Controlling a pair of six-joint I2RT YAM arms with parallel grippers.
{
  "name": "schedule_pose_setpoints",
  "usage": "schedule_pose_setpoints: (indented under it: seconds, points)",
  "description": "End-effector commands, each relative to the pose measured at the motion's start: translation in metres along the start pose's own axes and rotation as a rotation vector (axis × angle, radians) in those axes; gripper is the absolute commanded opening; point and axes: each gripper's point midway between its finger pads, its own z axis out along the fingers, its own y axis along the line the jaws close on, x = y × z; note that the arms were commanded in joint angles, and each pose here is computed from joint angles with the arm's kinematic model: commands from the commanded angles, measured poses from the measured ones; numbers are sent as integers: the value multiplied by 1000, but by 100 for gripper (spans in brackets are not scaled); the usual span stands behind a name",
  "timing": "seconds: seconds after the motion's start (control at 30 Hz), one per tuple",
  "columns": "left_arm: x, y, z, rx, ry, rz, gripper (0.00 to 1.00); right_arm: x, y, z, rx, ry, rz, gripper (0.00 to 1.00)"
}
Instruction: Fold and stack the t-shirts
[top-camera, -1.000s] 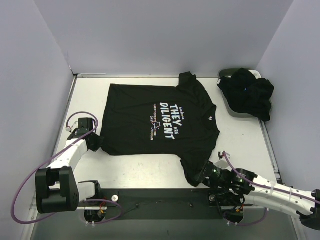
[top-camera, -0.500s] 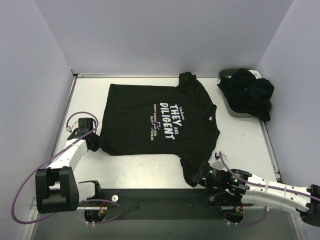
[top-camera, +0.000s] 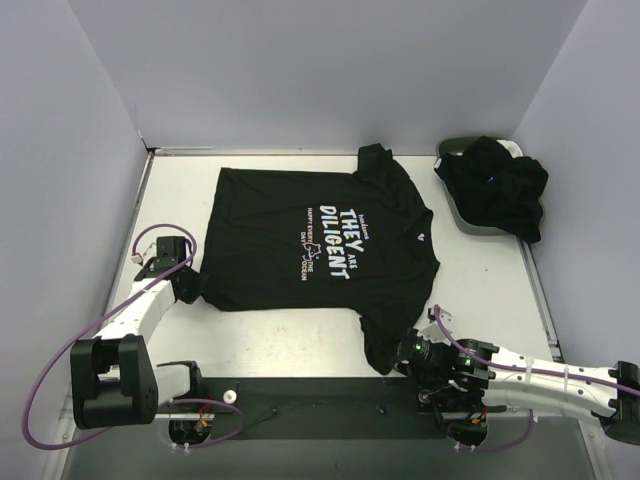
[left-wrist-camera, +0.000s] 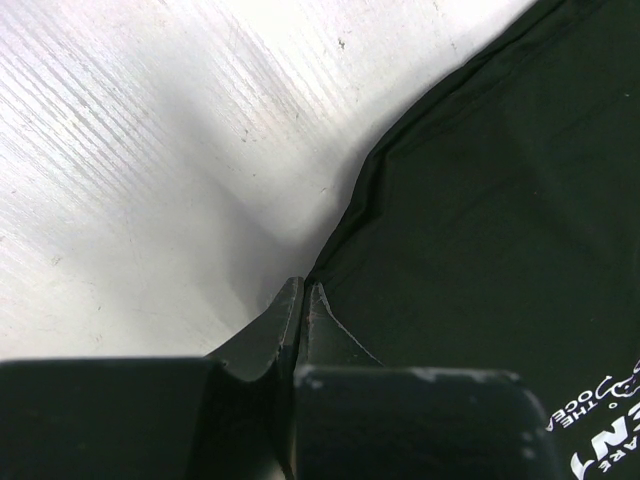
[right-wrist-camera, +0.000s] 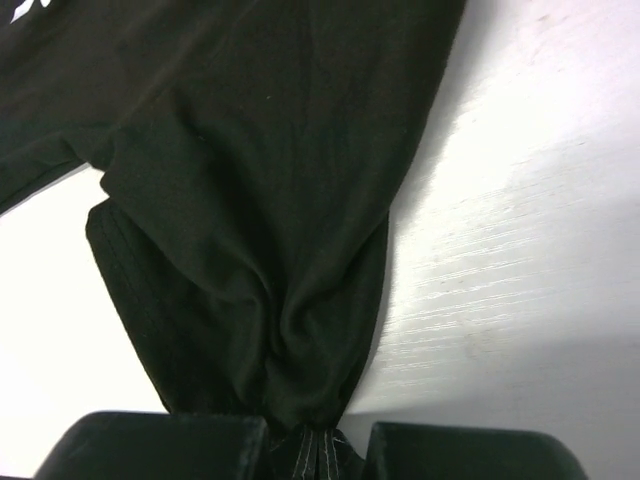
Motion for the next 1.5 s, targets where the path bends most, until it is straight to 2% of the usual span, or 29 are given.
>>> schedule_pose_setpoints:
  seconds: [0.0,0.37,0.5,0.57,0.63,0.73,0.83,1.2,1.47]
  points:
    - [-6,-2,-6,13,-33,12,0,-18,-9,-9,54,-81,-26,0]
    - [-11,-1,-12,16,-55,15,0,-54,-19,-39,110,-218,-76,0]
    - [-10,-1,-10,11,-50,15,0,-53,-24,-41,118,-204,-91,0]
    - [-9,-1,-9,12,-47,16,0,-48,-29,-38,142,-184,-104,12]
    - [-9,-1,-9,12,-46,18,0,-45,-35,-35,165,-172,-116,31]
    - [-9,-1,-9,13,-46,16,0,-40,-35,-33,168,-154,-126,43]
    - [-9,-1,-9,12,-46,18,0,-34,-33,-30,154,-135,-126,48]
    - [-9,-3,-8,13,-43,18,0,-15,-17,-21,111,-95,-146,49]
    - [-11,-3,-10,16,-48,17,0,-10,-15,-13,129,-111,-162,49]
